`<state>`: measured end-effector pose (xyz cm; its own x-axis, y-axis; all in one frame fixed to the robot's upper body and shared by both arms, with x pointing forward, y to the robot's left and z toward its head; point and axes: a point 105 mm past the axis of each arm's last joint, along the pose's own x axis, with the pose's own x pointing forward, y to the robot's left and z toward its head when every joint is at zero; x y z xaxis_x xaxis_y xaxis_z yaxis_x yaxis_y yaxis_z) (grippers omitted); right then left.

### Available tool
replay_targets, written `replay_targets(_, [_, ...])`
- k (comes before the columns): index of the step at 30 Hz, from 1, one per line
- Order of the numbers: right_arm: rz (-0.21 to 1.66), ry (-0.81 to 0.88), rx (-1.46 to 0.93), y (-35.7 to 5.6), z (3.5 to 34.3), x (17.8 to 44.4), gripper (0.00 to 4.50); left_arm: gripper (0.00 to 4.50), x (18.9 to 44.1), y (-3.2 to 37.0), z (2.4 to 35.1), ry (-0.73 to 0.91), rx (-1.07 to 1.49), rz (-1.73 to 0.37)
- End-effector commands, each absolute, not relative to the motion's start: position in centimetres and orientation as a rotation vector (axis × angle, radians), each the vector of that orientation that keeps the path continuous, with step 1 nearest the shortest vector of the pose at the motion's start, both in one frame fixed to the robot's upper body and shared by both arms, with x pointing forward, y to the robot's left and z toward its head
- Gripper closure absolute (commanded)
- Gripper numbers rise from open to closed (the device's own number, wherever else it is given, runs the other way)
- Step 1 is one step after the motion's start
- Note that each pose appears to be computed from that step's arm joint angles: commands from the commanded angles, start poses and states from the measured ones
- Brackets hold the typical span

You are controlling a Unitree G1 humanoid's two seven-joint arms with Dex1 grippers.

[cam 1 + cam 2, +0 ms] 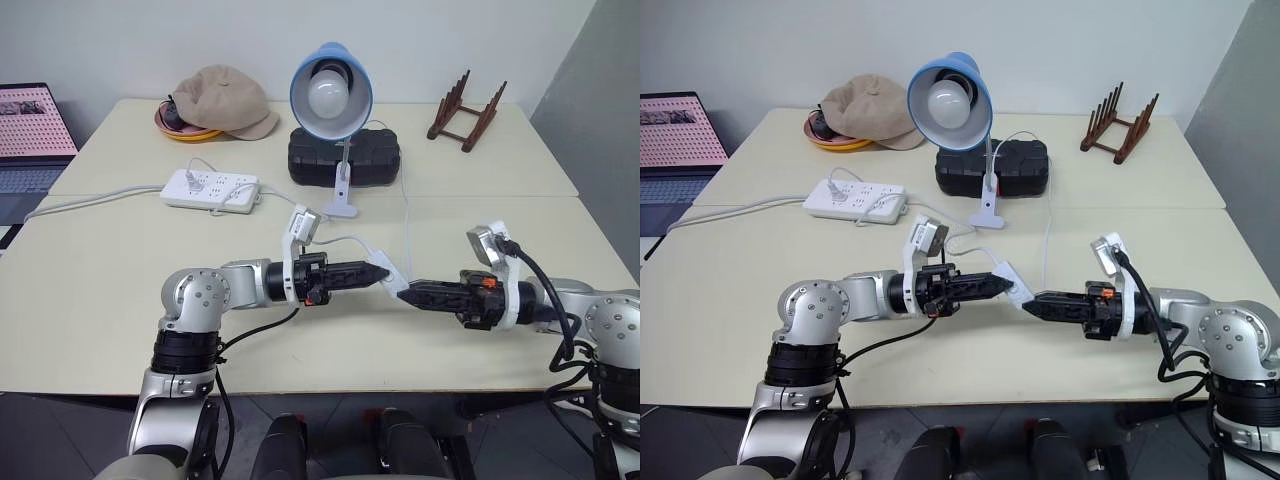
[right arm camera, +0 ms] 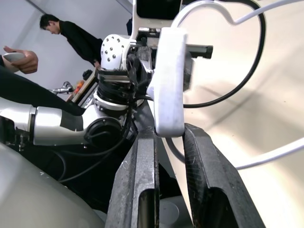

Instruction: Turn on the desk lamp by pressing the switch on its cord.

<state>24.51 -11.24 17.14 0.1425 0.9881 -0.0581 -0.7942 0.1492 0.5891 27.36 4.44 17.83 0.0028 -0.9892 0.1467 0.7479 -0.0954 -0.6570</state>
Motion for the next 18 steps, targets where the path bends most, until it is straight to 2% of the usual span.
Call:
replay_targets(1, [1.403,0.445,0.457,-10.9,18.2,24.0,4.13,4.00,27.4,4.5,18.7,0.426,-0.669,-1.559])
replay_targets(9, [1.387,0.432,0.445,-11.0,18.3,24.3,4.13,4.00,27.7,4.3,18.6,0.412,-0.645,-1.535])
replay_targets(11, [1.379,0.424,0.436,-11.0,18.3,24.6,4.13,3.30,28.2,4.4,18.5,0.391,-0.652,-1.512])
replay_targets(18, [1.342,0.393,0.405,-11.5,18.6,25.8,4.13,1.79,29.0,6.0,17.6,0.382,-0.567,-1.445])
